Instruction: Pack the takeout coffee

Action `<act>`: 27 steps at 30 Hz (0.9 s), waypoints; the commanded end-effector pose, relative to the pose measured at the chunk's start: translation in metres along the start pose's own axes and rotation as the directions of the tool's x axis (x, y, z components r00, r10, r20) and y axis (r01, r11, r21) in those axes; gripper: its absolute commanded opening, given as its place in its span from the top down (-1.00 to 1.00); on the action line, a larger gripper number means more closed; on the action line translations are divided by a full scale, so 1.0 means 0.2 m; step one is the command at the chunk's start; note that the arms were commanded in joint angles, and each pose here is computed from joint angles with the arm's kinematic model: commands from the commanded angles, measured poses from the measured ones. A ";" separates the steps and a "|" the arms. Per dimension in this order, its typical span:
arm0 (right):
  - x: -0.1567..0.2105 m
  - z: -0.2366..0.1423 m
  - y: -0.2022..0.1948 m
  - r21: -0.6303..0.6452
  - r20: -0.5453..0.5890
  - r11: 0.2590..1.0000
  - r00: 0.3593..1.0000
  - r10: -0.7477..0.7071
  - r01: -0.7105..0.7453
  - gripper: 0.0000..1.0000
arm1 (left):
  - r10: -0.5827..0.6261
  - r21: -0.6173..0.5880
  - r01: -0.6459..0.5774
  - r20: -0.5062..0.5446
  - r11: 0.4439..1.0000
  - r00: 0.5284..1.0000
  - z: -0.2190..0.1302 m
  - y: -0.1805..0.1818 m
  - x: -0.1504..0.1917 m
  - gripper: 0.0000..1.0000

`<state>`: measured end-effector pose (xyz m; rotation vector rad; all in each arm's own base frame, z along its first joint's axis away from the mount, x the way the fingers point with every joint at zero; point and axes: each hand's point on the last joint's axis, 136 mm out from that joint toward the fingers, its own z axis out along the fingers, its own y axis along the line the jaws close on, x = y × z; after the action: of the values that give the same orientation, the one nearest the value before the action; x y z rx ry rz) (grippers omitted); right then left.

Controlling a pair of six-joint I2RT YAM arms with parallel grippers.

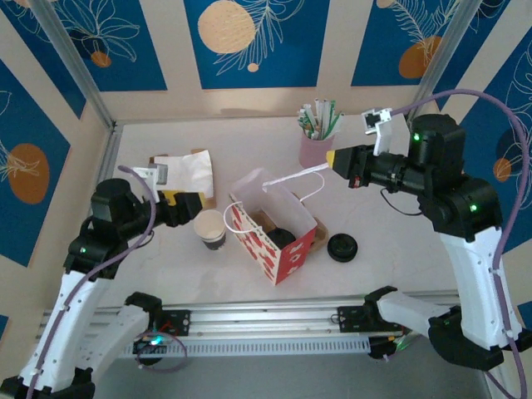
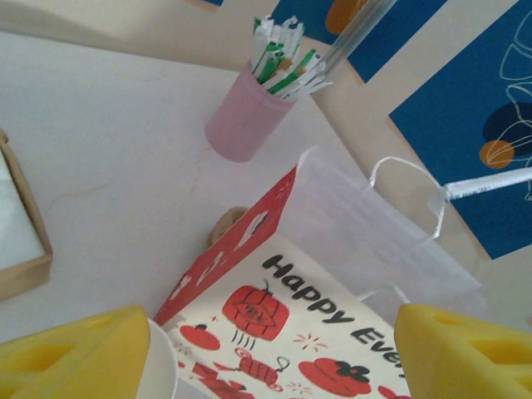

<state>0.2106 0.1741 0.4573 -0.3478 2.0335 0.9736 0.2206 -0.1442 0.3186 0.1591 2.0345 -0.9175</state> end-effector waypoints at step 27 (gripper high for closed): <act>0.27 0.53 -0.04 0.097 -0.286 0.985 0.952 -0.112 0.145 0.93 | 0.019 0.147 -0.023 0.030 0.989 0.999 0.00 -0.09 0.03 -0.62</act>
<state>0.2395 0.2517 0.3711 -0.5541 2.3008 0.7940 0.2156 -0.1536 0.3071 0.2031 2.0146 -0.9920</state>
